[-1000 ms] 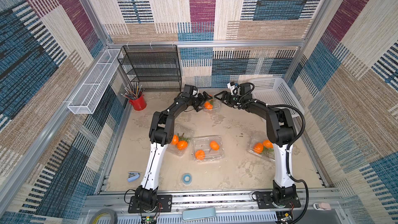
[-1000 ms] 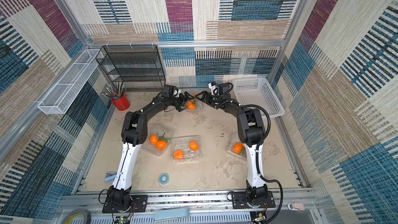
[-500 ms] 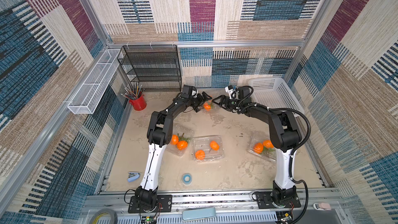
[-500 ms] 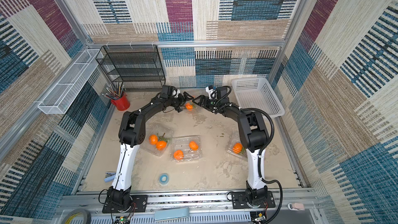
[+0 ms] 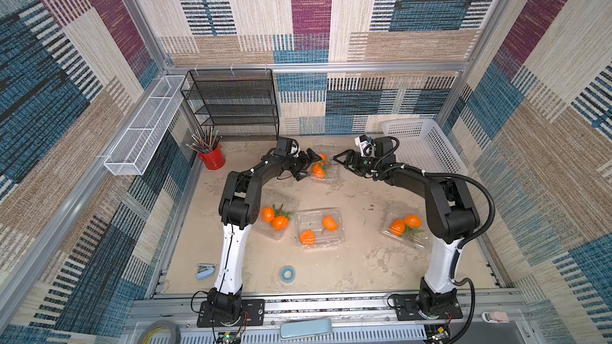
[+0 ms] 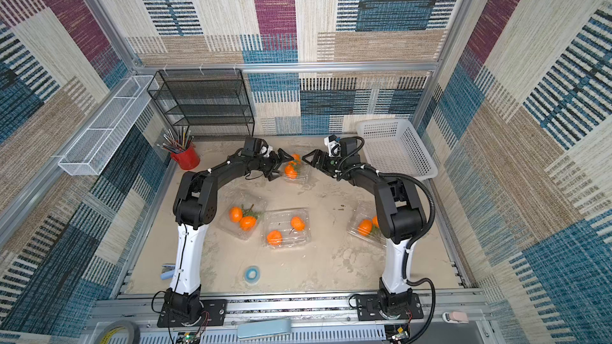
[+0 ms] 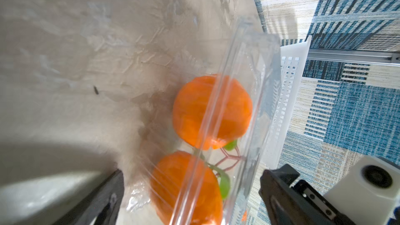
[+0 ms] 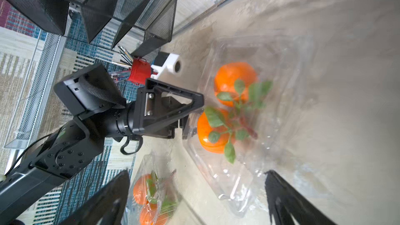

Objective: Take oranges out of containers
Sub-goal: Open the packing box at the center of the board.

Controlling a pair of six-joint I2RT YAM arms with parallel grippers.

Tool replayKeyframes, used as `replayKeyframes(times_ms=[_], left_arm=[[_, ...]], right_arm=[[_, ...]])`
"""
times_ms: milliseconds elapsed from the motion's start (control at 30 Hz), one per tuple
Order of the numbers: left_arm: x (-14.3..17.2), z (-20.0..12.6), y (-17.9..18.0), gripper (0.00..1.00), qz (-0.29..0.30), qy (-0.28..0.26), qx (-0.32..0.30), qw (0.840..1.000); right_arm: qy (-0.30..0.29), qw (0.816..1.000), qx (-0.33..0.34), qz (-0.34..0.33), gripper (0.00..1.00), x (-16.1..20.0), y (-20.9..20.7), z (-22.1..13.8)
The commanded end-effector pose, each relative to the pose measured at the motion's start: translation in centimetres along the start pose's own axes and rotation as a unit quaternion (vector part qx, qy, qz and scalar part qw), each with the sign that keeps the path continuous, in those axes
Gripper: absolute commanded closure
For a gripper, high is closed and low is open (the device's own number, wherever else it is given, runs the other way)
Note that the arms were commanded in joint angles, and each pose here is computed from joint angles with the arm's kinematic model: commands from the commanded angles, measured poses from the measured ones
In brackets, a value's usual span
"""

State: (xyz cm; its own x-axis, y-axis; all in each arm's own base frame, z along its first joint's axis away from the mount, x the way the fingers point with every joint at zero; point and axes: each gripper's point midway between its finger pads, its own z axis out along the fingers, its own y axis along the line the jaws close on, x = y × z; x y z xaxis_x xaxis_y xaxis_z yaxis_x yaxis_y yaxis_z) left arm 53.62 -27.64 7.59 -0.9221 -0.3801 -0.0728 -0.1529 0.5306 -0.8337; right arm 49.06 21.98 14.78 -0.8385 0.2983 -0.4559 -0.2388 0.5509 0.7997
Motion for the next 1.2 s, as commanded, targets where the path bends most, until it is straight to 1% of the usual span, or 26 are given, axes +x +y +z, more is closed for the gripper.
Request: replayKeyframes(times_ms=[0,133,400,667,1167], left_arm=[[-0.5,-0.5,-1.4,0.01,0.024,-0.003,0.014,1.0],[-1.1,-0.4,-2.0,0.01,0.025,-0.007,0.019,0.999],[-1.8,0.3,-2.4,0.01,0.018,-0.007,0.027,0.999],[-1.7,0.9,-2.8,0.01,0.018,-0.003,0.03,0.999],[-1.5,1.7,-3.3,0.01,0.013,-0.001,0.036,0.999]], right_arm=[[-0.015,1.0,-0.004,-0.014,0.02,-1.4,-0.3,0.0],[-0.014,0.999,-0.018,-0.027,0.02,-2.7,-0.3,1.4],[-0.011,0.999,-0.038,-0.021,0.02,-4.1,-1.0,3.5],[-0.007,0.999,-0.051,-0.015,0.02,-3.9,-1.4,4.2],[0.004,0.998,-0.063,-0.017,0.02,-3.1,-0.5,4.8]])
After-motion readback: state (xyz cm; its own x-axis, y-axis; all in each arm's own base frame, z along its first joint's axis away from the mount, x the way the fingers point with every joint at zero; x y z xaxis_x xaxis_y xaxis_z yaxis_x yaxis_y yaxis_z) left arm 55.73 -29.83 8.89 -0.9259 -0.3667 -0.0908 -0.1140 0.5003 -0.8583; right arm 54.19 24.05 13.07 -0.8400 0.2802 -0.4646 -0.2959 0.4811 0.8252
